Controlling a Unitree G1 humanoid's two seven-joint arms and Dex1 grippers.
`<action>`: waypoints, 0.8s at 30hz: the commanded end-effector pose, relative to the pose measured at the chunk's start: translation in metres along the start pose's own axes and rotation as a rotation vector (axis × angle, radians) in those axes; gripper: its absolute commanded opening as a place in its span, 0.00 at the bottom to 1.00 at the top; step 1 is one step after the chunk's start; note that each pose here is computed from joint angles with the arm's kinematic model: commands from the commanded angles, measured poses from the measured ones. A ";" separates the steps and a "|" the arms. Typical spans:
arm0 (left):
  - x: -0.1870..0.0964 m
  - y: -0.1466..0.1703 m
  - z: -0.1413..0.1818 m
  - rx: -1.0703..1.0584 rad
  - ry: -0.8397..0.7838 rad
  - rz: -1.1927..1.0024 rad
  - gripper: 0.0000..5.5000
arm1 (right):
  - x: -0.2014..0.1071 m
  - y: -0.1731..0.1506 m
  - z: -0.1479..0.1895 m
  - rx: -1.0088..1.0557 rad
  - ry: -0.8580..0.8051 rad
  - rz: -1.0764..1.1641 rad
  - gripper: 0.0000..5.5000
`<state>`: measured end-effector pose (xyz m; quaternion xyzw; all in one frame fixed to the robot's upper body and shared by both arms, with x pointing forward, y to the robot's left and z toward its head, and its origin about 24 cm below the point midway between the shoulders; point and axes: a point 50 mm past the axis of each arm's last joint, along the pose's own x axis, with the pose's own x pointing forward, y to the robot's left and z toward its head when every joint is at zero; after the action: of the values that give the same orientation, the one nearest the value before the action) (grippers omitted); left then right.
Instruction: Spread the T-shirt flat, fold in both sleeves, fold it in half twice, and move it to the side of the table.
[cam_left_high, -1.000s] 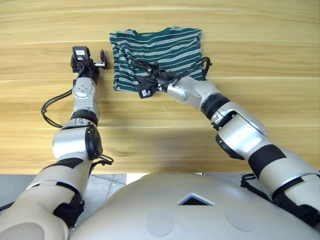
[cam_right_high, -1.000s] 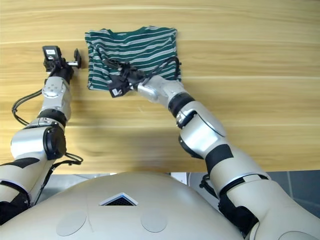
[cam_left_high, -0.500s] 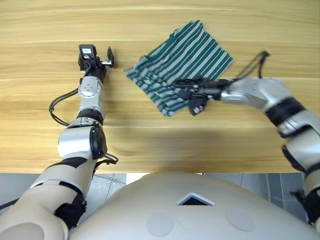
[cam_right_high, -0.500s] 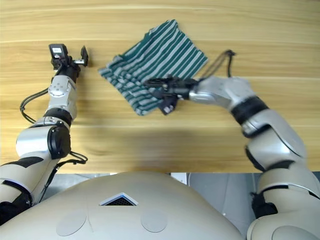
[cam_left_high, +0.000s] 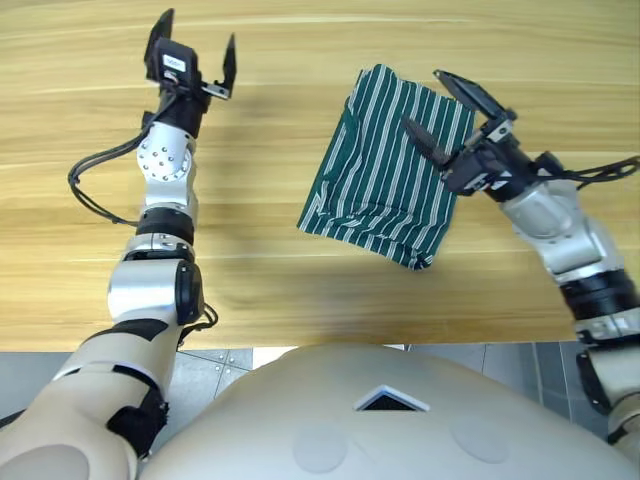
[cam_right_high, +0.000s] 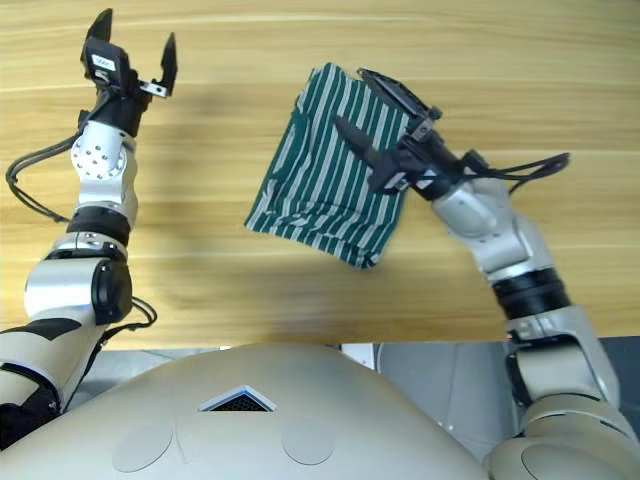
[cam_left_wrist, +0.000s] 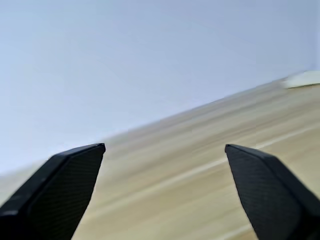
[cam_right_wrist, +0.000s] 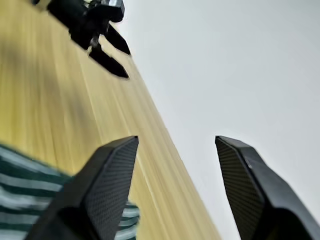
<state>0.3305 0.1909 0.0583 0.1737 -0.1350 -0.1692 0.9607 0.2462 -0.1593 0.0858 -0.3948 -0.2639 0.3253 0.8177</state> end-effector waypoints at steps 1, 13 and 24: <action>0.011 -0.043 0.011 0.098 -0.054 -0.304 0.81 | 0.003 0.035 -0.012 -0.005 0.088 0.094 0.52; 0.043 -0.133 0.001 0.544 0.134 -0.687 0.81 | 0.005 0.011 -0.013 -0.070 0.093 0.012 0.52; 0.035 -0.106 -0.019 0.579 0.263 -0.590 0.81 | 0.007 0.015 -0.016 -0.086 0.109 0.048 0.52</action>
<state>0.3346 0.0629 0.0161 0.4561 -0.0424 -0.3948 0.7964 0.2539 -0.1558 0.0616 -0.4448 -0.2183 0.3119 0.8107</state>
